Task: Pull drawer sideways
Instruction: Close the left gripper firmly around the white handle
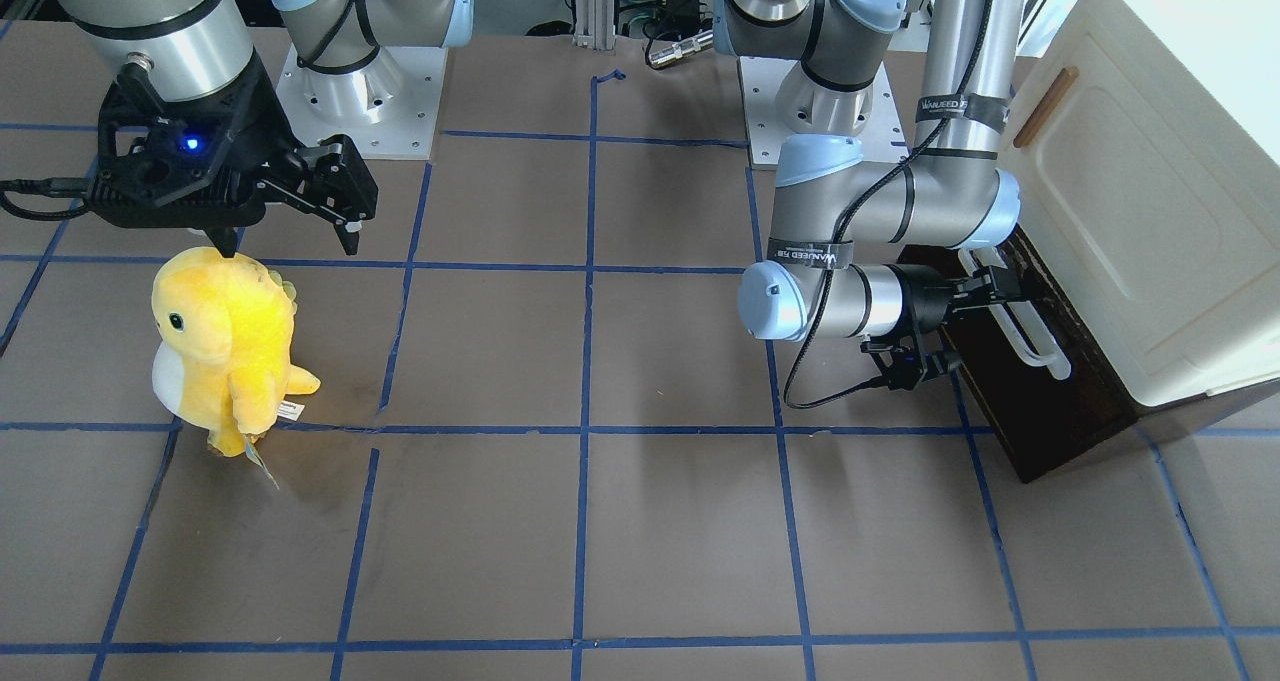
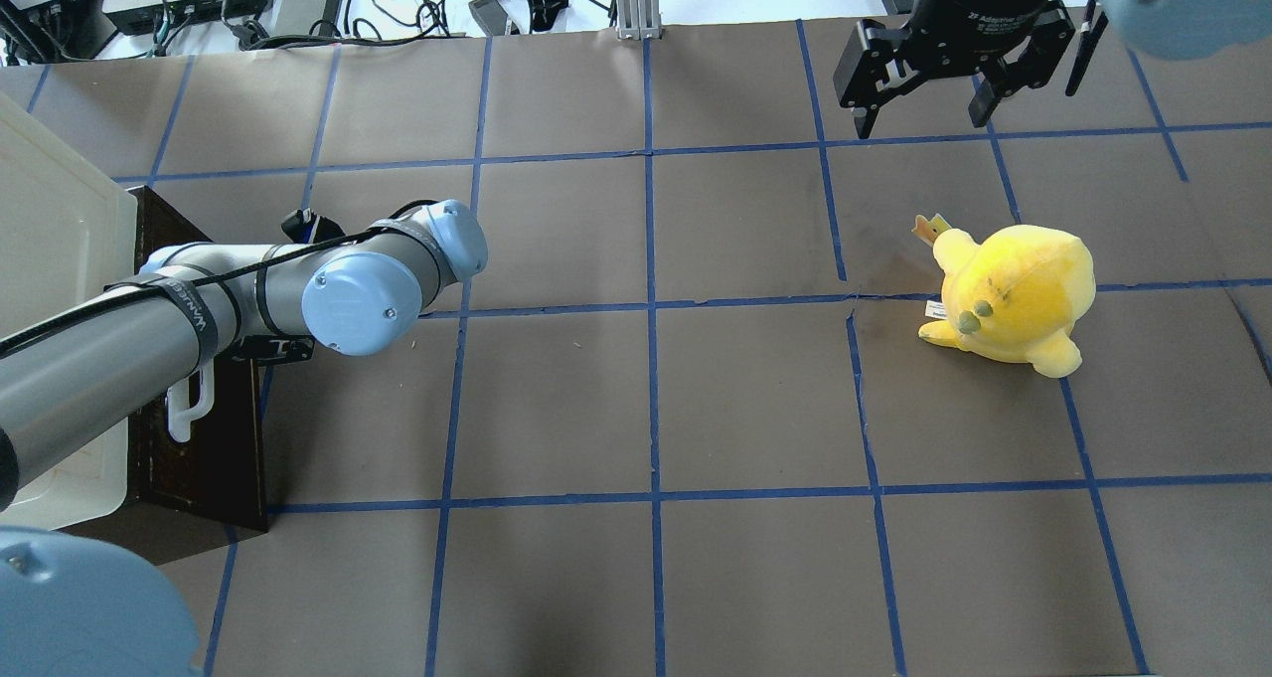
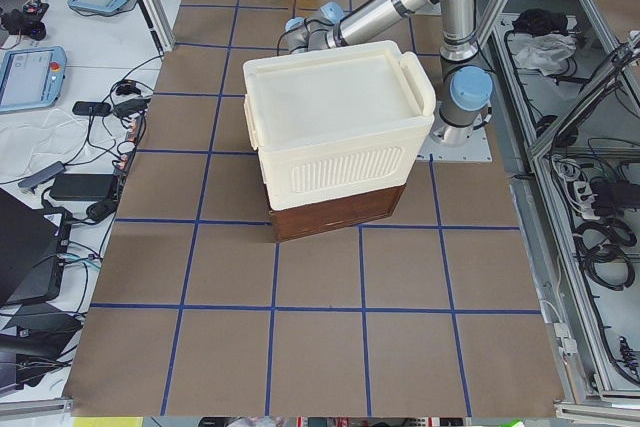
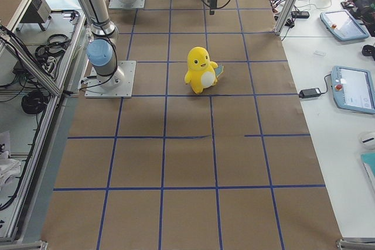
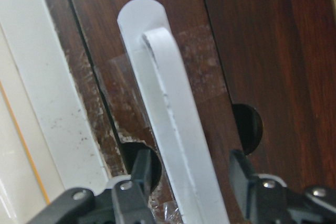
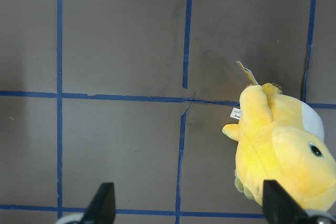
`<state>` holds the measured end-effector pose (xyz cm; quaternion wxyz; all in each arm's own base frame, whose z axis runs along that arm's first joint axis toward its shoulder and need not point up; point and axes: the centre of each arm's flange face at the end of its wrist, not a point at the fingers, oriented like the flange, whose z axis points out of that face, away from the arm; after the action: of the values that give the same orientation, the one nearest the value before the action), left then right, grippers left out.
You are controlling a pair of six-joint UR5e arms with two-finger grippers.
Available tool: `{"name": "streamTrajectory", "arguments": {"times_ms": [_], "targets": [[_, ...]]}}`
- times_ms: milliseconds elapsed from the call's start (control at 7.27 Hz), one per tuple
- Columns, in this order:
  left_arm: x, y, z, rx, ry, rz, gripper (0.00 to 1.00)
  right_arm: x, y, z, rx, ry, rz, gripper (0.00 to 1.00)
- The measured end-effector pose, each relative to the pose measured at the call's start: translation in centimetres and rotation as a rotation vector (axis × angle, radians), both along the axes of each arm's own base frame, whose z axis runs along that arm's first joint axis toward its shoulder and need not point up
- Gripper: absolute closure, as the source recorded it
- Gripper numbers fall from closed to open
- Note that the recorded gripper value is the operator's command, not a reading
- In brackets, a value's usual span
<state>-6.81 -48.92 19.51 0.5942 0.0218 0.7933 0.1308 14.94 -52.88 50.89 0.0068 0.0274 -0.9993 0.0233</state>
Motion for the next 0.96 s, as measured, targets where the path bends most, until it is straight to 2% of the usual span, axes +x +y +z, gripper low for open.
{"name": "streamTrajectory", "arguments": {"times_ms": [412, 550, 962], "targets": [[-0.01, -0.03, -0.08, 0.0, 0.001, 0.001, 0.51, 0.0, 0.0, 0.0, 0.0, 0.0, 0.0, 0.0], [-0.01, -0.05, -0.08, 0.001, 0.001, 0.001, 0.57, 0.0, 0.0, 0.0, 0.0, 0.0, 0.0, 0.0], [-0.03, -0.03, -0.11, 0.006, 0.003, 0.0, 0.58, 0.0, 0.0, 0.0, 0.0, 0.0, 0.0, 0.0]]}}
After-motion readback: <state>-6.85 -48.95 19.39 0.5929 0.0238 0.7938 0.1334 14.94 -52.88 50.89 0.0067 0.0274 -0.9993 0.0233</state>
